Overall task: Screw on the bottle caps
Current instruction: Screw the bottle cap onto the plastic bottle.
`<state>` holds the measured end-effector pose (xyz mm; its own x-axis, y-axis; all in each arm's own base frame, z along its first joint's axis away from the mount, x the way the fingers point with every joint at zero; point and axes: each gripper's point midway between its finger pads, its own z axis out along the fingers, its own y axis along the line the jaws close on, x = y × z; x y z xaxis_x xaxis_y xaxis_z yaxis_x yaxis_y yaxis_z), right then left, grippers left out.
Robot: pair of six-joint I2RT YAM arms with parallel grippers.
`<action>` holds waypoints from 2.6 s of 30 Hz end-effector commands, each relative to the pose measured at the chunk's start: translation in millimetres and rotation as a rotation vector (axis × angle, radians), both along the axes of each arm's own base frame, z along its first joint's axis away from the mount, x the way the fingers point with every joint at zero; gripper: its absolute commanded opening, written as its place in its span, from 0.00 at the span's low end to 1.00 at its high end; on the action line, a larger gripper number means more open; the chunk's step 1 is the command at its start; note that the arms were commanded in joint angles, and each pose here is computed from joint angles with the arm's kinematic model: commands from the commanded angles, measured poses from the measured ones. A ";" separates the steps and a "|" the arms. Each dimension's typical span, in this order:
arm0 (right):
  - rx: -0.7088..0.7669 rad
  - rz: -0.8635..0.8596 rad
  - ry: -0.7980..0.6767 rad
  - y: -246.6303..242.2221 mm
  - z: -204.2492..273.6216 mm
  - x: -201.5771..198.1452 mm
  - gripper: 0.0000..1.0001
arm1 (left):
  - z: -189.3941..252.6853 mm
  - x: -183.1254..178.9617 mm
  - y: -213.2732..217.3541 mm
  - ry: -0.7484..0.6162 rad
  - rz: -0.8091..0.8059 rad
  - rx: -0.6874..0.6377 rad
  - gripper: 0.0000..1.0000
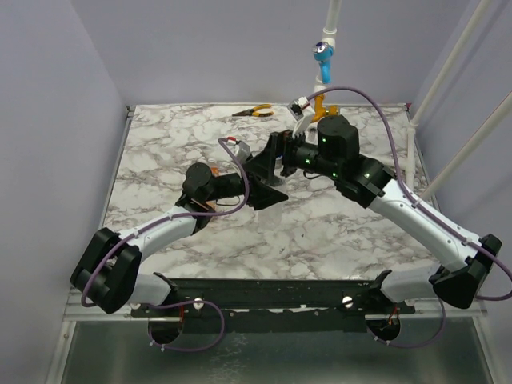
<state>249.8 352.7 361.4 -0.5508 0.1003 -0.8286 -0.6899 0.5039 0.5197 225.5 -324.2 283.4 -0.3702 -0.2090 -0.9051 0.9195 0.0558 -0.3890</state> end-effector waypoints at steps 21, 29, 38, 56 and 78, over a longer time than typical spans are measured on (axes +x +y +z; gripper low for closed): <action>0.084 -0.021 -0.108 -35.0 34.3 -33.7 0.93 | -22.7 34.4 7.8 0.104 0.089 0.046 0.25; -0.036 -0.153 -0.066 -56.1 10.0 -17.8 0.94 | 7.5 6.1 10.7 0.001 -0.016 0.026 0.25; -0.046 -0.097 -0.124 -57.8 22.5 -0.6 0.91 | 14.3 -14.6 14.0 0.008 -0.100 0.026 0.25; -0.008 0.151 -0.152 -32.5 23.9 -28.5 0.67 | 19.0 -31.9 7.8 0.011 -0.199 0.017 0.25; -0.014 -0.026 -0.115 -45.5 24.1 -5.9 0.41 | 16.4 -32.6 7.2 0.002 -0.199 0.011 0.25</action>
